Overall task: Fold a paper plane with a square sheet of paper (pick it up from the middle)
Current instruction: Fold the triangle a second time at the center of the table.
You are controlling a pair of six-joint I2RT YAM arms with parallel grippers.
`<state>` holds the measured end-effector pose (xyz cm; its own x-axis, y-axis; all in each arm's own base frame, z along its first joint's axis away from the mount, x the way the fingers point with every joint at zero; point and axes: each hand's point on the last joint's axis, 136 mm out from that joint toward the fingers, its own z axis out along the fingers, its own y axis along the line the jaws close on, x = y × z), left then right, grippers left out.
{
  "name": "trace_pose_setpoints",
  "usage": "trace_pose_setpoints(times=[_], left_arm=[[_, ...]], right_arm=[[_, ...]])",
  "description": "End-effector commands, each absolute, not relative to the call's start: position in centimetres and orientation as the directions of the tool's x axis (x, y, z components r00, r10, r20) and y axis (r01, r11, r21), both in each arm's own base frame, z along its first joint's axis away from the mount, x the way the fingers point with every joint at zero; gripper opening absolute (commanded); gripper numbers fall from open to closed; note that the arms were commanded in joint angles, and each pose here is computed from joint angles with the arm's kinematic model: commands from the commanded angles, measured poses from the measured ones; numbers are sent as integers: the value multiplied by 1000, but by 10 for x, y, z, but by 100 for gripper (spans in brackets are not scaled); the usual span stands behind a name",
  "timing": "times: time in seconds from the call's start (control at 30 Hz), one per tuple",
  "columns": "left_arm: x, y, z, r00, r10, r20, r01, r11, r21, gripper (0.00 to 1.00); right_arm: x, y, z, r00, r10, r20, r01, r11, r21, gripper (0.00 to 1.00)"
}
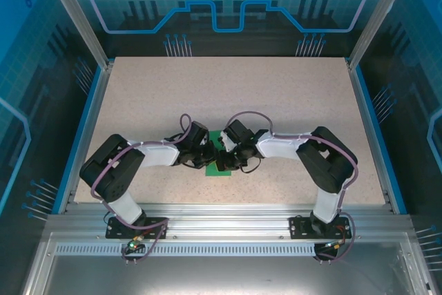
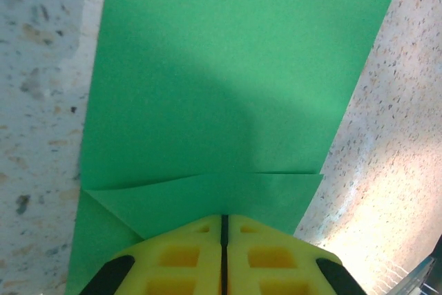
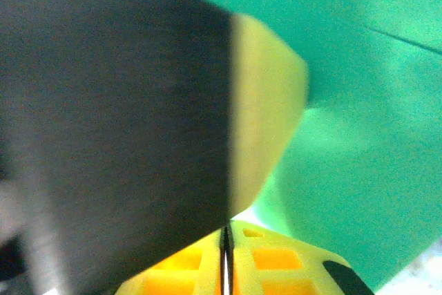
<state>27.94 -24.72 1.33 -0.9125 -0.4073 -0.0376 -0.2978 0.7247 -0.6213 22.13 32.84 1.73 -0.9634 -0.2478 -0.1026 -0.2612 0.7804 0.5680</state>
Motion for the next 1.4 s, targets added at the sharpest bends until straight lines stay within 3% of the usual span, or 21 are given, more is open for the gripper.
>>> trace_pose_setpoints(times=[0.0,0.73,1.03,1.37], left_arm=[[268,-233,-9,-902,-431,-6,-354,749,-560,10],[267,-231,-16,-904,-428,-5,-358,762,-539,9],[269,-233,-13,-906,-424,-4,-353,759,-548,9],[272,-236,-7,-905,-424,-8,-347,751,-562,9]], right_arm=[[225,324,3,-971,-218,-94,-234,814,531,11],[172,248,-14,-991,-120,63,-62,814,577,12],[206,280,42,-987,-136,-89,-160,725,670,14],[217,278,-5,-994,-110,1,-88,796,599,13]])
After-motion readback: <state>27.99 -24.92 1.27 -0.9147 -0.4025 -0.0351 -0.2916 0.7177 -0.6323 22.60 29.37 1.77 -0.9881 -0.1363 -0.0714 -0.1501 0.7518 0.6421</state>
